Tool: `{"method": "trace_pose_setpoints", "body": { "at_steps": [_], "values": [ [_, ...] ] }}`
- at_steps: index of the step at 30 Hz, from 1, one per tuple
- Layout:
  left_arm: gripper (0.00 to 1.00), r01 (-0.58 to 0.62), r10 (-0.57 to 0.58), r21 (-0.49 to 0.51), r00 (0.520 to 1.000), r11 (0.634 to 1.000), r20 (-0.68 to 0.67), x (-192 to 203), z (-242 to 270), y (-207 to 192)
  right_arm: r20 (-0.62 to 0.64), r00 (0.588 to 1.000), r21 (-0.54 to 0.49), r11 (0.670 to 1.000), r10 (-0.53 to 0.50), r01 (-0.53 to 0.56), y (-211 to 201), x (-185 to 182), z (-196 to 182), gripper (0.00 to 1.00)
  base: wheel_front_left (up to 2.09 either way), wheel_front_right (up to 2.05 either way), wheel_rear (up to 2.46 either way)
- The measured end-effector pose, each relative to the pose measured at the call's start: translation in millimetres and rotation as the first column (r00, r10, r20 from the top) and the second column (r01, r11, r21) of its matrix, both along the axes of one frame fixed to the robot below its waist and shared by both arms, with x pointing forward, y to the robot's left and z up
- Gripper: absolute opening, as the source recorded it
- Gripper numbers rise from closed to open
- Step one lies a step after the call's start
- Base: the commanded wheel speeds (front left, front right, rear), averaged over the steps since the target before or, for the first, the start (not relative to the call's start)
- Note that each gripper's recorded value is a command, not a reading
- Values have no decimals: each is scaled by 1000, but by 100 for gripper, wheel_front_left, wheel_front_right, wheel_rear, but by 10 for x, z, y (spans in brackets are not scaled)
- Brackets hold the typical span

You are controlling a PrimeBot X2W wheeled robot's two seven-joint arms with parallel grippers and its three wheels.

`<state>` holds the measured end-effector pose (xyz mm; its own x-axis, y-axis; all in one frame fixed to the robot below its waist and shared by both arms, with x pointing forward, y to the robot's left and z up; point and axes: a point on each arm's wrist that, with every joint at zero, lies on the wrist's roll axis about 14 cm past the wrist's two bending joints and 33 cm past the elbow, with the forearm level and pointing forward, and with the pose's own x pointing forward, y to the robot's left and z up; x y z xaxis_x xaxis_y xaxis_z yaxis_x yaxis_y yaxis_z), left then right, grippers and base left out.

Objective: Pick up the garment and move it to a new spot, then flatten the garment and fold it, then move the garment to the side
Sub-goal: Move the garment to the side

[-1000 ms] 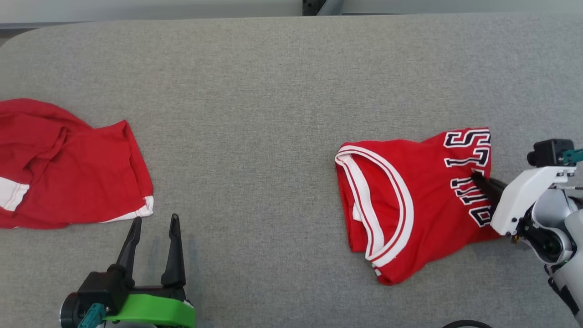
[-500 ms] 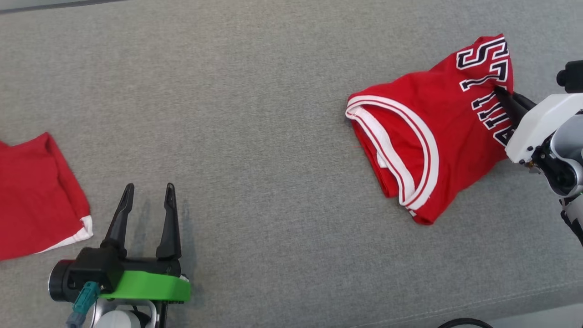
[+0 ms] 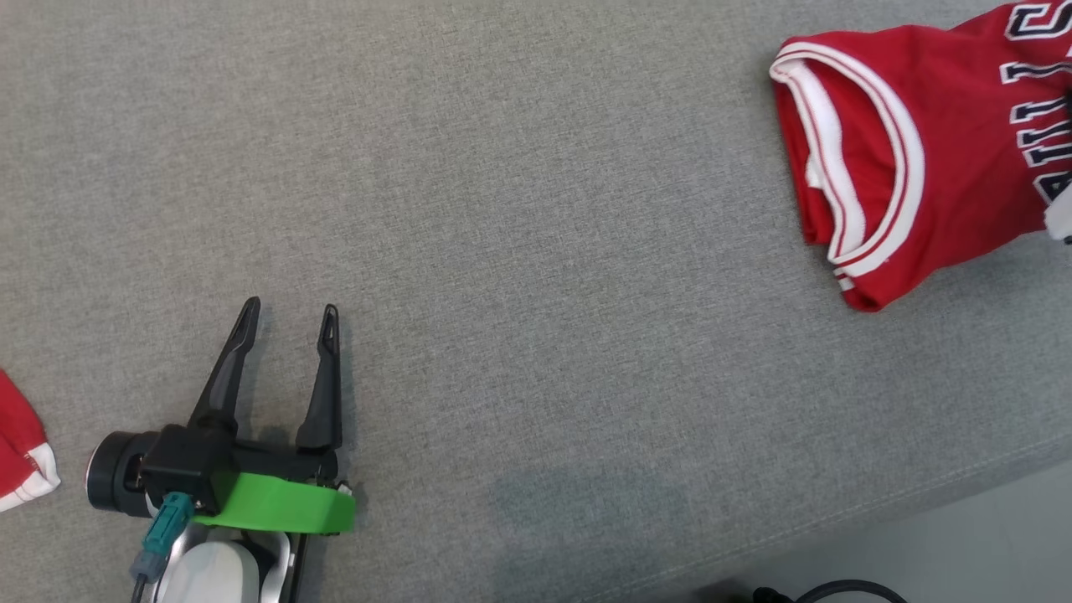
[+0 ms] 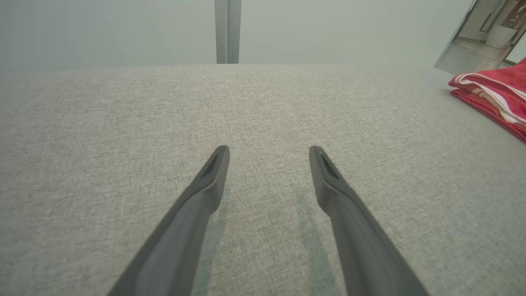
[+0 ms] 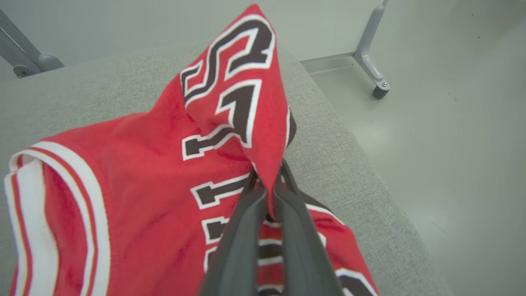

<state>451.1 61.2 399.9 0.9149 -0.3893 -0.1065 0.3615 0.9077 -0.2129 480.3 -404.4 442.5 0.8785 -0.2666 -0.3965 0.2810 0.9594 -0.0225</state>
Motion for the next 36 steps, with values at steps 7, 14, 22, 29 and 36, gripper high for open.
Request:
{"method": "trace_pose_setpoints", "body": {
  "at_steps": [7, 14, 22, 29, 36],
  "values": [
    [100, -43, 44, 28, 999, 999, -18, -19, -84, 200, 19, 998, -65, 996, -54, 55, -244, 239, 85, 0, 0, 0, 0],
    [100, -94, 96, 50, 995, 994, -40, -93, -132, 390, -129, 987, -89, 992, -99, 88, -319, 177, -240, 100, 0, 0, 0],
    [100, -113, 113, 32, 993, 993, -14, -137, 28, 403, 43, 996, -226, 970, -82, 90, -510, 243, 312, 100, 0, 0, 0],
    [100, -147, 147, 2, 989, 989, 14, -290, 264, 466, 233, 972, -284, 958, 33, 36, -307, 298, 927, 100, 0, 0, 0],
    [100, -238, 239, -23, 970, 971, 34, -543, 483, 692, 422, 895, -297, 955, 143, -13, 154, -61, 1268, 100, 0, 0, 0]
  ]
}}
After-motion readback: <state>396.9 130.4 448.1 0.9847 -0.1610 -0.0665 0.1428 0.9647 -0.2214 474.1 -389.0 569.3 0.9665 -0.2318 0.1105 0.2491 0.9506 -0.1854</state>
